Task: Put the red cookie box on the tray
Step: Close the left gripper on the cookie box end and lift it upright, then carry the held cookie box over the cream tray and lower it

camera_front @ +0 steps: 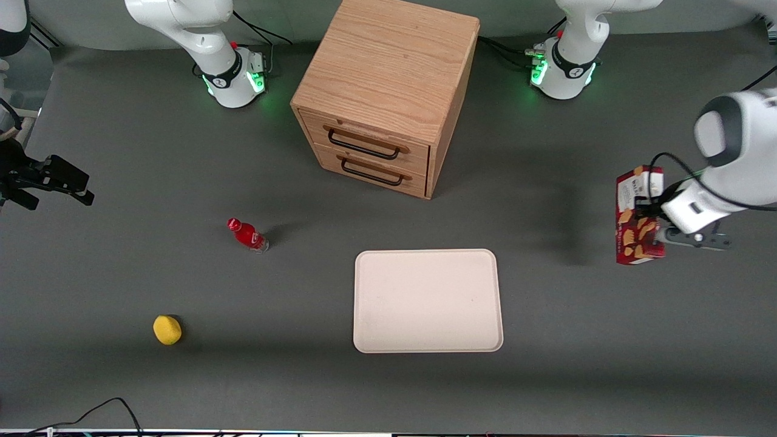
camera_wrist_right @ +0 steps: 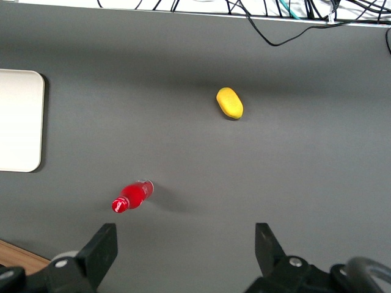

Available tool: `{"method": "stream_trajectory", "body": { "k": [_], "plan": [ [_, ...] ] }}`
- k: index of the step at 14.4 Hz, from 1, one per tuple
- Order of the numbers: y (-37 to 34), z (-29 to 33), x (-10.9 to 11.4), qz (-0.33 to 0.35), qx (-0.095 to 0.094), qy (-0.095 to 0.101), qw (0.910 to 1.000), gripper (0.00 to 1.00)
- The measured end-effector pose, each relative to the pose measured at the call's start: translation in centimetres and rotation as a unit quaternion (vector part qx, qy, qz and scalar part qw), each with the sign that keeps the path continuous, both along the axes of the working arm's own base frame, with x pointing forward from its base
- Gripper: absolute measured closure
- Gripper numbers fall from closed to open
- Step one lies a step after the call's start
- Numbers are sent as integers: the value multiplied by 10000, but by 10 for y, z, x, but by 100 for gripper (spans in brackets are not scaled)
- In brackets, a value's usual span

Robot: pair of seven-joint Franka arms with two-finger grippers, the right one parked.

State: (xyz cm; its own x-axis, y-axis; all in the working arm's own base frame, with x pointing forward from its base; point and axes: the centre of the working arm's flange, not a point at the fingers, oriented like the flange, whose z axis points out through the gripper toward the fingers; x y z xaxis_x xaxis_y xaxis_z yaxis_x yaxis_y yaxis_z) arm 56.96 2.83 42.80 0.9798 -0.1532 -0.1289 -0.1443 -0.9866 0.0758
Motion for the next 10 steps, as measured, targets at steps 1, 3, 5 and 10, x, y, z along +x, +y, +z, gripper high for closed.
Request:
{"method": "stream_trajectory", "body": {
  "k": [1,3,5,10],
  "plan": [
    [-12,37,7,15,-2,-23,10000,91],
    [-49,97,15,66,6,-196,9998,91],
    [-103,125,20,278,1,-333,9991,91],
    [-222,56,57,902,-45,-263,9956,91]
  ]
}}
